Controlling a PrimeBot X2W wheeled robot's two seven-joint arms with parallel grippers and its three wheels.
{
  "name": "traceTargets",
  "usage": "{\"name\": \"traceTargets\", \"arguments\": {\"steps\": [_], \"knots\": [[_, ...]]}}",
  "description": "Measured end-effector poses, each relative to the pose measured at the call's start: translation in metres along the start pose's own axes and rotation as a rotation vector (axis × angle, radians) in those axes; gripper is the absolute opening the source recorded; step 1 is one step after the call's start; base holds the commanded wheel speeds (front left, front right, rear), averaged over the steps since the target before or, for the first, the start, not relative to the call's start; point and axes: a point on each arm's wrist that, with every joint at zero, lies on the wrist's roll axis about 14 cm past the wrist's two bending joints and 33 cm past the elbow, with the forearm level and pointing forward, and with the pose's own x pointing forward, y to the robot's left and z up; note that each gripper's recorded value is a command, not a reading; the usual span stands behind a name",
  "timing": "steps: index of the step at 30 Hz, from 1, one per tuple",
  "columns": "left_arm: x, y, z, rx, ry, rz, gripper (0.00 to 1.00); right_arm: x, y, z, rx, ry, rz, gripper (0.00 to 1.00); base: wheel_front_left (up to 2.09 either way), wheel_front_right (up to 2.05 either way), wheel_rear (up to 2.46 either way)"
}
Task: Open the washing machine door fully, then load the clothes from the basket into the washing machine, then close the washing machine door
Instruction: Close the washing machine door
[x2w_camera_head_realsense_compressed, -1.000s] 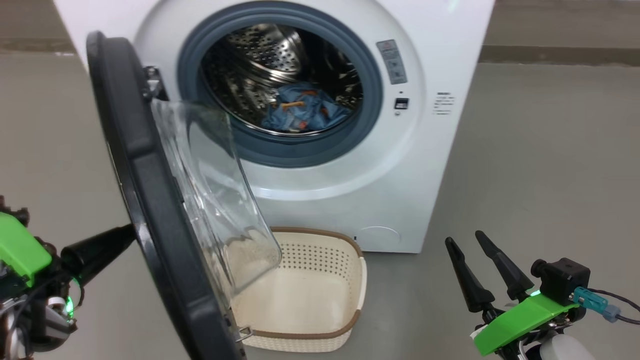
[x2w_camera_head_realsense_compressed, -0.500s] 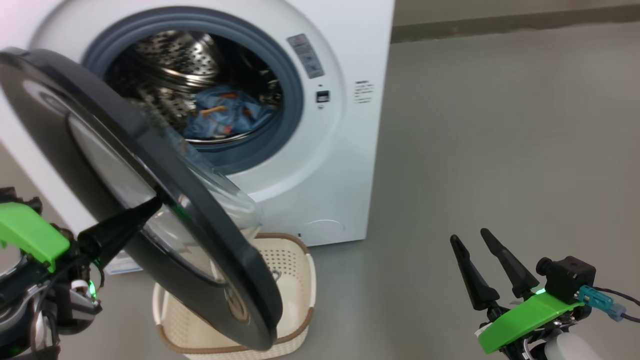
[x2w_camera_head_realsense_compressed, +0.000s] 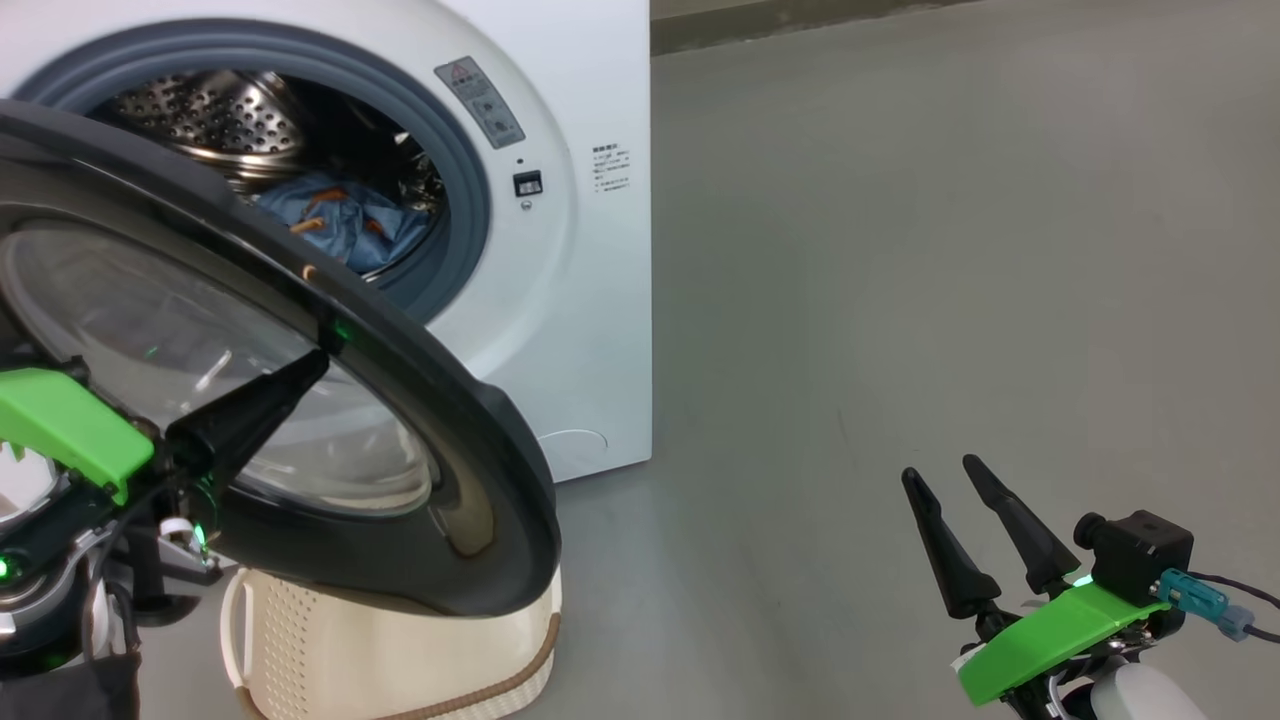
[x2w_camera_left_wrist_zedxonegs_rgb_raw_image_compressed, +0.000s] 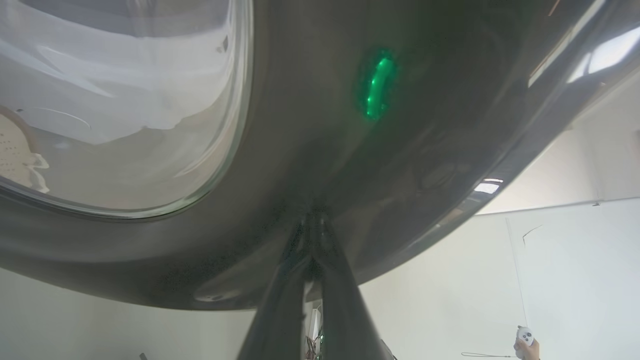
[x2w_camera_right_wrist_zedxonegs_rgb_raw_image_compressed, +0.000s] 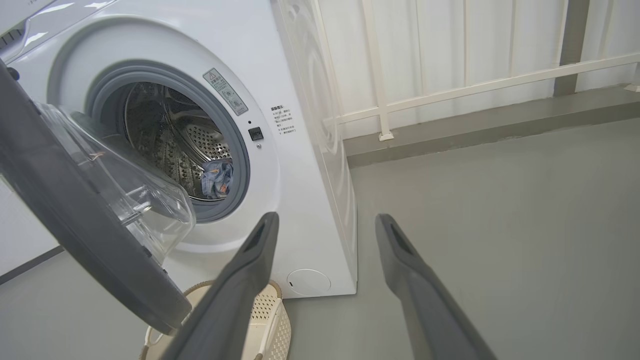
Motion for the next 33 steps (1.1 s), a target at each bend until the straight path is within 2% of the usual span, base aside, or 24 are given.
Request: {"name": "traceTargets", "arguments": {"steps": [12,20,23,24,25,33], "knots": [[-0.011,-0.001,0.004,0.011,-0.026,-0.001,0.0,0.007,0.011,-0.001,0.004,0.001,0.035,1.0,0.0,0.0,0.0],[-0.027,-0.004,0.012,0.064,-0.081,-0.001,0.0,0.014,0.024,-0.001,0.007,0.0,0.077,1.0,0.0,0.0,0.0],[-0.034,-0.007,0.018,0.098,-0.121,0.0,0.45,0.017,0.029,-0.002,0.008,0.001,0.092,1.0,0.0,0.0,0.0],[-0.037,-0.008,0.02,0.117,-0.137,-0.001,0.77,0.018,0.03,-0.002,0.008,0.001,0.097,1.0,0.0,0.0,0.0],[-0.04,-0.009,0.022,0.134,-0.152,-0.003,1.0,0.019,0.031,-0.002,0.009,0.0,0.1,1.0,0.0,0.0,0.0],[-0.063,0.006,0.036,0.28,-0.314,0.048,1.0,0.025,0.038,-0.003,0.011,0.002,0.122,1.0,0.0,0.0,0.0]]}}
